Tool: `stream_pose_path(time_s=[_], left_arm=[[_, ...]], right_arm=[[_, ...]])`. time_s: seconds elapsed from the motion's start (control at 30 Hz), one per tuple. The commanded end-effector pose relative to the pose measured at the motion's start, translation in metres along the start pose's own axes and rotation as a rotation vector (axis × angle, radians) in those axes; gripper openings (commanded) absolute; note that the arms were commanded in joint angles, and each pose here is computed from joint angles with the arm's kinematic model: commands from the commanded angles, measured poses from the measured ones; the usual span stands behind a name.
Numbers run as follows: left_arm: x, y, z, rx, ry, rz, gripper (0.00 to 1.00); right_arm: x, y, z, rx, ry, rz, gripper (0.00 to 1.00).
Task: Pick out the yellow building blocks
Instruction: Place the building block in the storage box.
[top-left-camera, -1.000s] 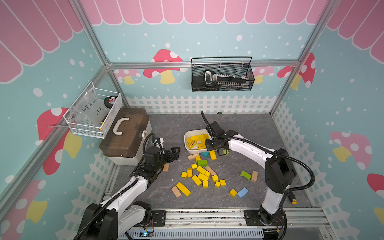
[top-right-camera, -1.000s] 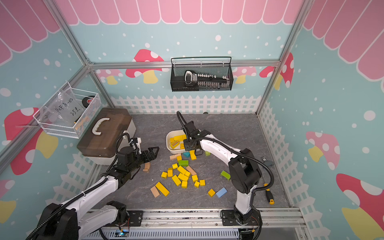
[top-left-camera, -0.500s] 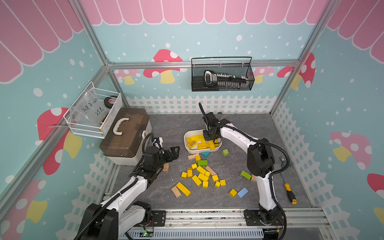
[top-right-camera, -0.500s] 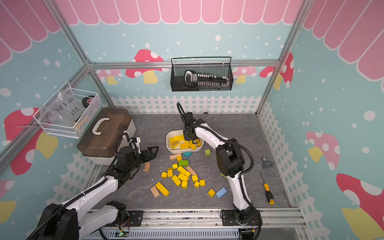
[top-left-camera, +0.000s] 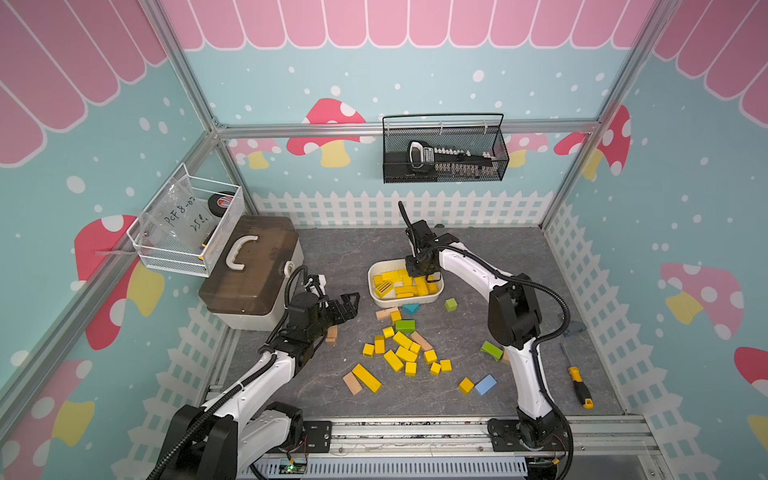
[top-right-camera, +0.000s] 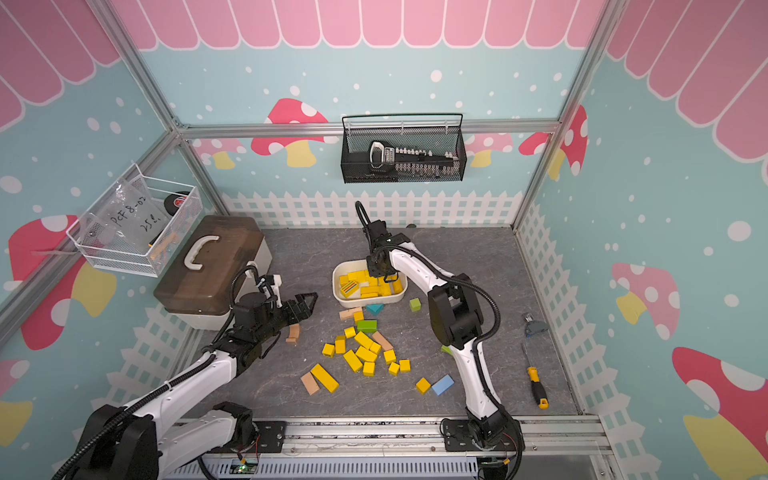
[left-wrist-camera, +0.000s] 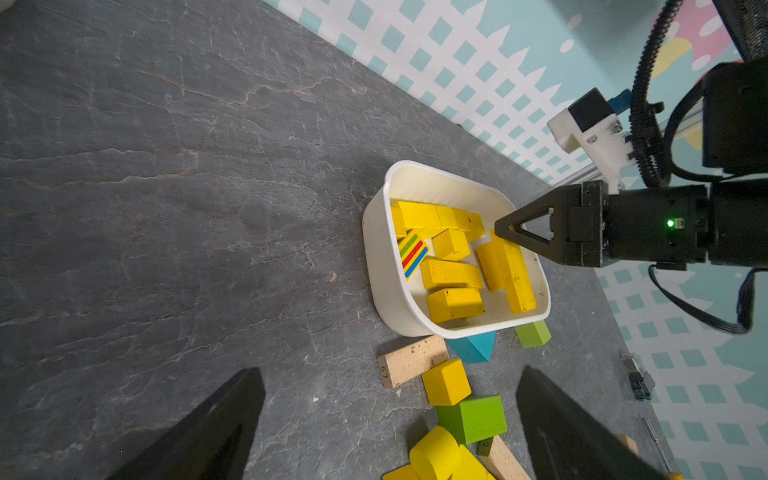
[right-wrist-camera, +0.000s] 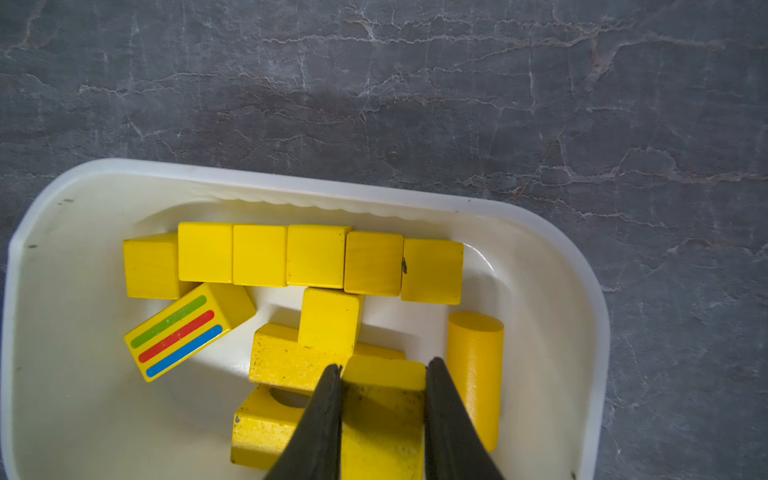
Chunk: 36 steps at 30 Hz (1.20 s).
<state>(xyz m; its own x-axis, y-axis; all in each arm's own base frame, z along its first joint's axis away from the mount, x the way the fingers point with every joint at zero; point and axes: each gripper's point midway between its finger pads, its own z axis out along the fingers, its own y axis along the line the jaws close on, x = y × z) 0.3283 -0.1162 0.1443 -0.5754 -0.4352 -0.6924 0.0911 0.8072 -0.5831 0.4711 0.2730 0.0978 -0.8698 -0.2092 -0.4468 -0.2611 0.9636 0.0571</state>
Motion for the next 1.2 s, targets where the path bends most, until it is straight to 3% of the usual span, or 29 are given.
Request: stream_pose_path(time_s=[0.0, 0.73, 0.97, 1.17], left_arm=[[-0.006, -0.003, 0.001, 0.017, -0.016, -0.016, 1.00], [-0.006, -0.002, 0.000, 0.010, -0.017, -0.020, 1.00], [-0.007, -0.001, -0.001, 0.009, -0.019, -0.021, 1.00], [-0.006, -0.002, -0.001, 0.011, -0.019, -0.021, 1.00]], right_arm=[[0.000, 0.001, 0.005, -0.012, 0.020, -0.004, 0.29], [0.003, -0.002, 0.000, -0.005, 0.024, -0.006, 0.35], [0.008, -0.005, -0.032, -0.013, -0.003, -0.016, 0.35], [0.036, -0.020, -0.069, -0.001, -0.037, -0.030, 0.35]])
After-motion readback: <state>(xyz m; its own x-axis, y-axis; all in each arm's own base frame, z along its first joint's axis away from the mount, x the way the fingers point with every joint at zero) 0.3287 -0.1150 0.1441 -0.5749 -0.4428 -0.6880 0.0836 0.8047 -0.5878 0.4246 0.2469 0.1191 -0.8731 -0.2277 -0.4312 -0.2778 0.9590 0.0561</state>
